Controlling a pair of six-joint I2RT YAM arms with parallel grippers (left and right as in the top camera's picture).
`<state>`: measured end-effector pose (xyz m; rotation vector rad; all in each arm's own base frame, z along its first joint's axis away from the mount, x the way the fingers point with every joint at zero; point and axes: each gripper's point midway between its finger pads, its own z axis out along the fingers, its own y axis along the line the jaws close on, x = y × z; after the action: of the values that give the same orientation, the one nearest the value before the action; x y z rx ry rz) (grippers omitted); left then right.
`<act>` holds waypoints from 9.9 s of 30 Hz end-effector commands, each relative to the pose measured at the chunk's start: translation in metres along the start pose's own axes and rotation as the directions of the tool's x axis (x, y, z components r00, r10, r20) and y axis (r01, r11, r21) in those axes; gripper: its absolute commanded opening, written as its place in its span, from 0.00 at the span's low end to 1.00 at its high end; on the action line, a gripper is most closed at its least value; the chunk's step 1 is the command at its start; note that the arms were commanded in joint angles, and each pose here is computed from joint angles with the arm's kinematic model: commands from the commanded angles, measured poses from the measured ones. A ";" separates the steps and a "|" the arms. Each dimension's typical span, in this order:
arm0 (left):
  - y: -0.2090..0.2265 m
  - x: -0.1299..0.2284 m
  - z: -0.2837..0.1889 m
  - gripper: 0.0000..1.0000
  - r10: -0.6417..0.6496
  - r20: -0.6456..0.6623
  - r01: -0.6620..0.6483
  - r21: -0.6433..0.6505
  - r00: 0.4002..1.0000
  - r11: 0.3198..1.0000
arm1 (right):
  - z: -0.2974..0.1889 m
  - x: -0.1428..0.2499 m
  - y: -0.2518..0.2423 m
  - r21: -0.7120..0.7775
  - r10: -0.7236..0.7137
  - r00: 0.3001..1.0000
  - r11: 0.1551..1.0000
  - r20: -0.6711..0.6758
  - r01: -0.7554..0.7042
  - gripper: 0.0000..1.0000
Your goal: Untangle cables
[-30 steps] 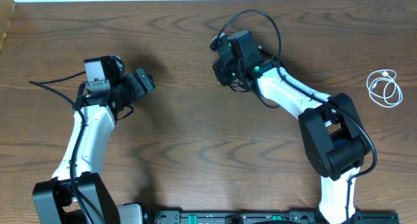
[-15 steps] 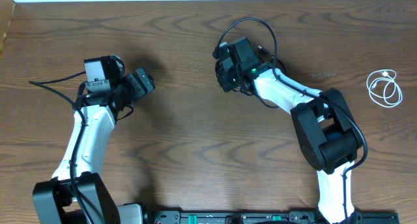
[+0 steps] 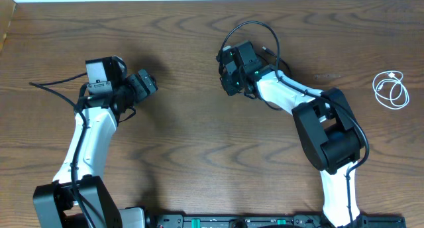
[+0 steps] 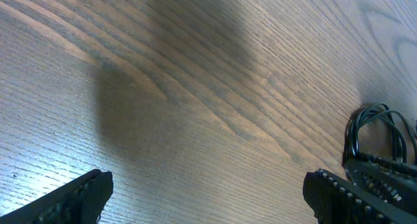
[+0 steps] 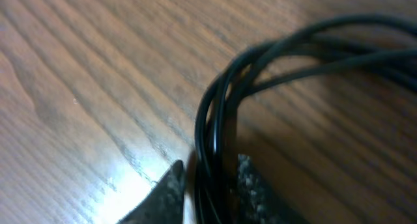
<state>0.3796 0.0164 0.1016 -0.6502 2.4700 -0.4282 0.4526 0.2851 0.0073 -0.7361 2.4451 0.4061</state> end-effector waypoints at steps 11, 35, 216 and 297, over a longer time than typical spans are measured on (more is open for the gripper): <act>-0.001 -0.005 -0.002 0.98 0.002 0.014 -0.002 -0.003 1.000 1.000 | -0.041 -0.029 0.039 -0.273 0.039 0.997 0.962 0.068 -0.019 0.01; -0.035 0.001 -0.006 0.98 -0.094 -0.057 0.103 0.187 0.994 0.977 | -0.170 -0.054 0.067 -0.854 0.108 0.962 0.492 0.250 0.167 0.01; 0.013 0.040 -0.001 0.75 -0.228 -0.172 0.234 0.015 0.958 0.972 | -0.055 0.004 -0.044 0.024 0.387 0.922 0.922 -0.013 -0.386 0.76; -0.027 0.007 0.010 0.30 -0.108 0.122 0.072 0.268 0.987 0.961 | -0.072 0.061 0.176 -0.388 0.010 0.951 0.912 -0.310 -0.136 0.41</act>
<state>0.3874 -0.0097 0.0950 -0.7546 2.2006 -0.7223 0.2824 0.3746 0.0502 -0.9370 2.6905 0.9310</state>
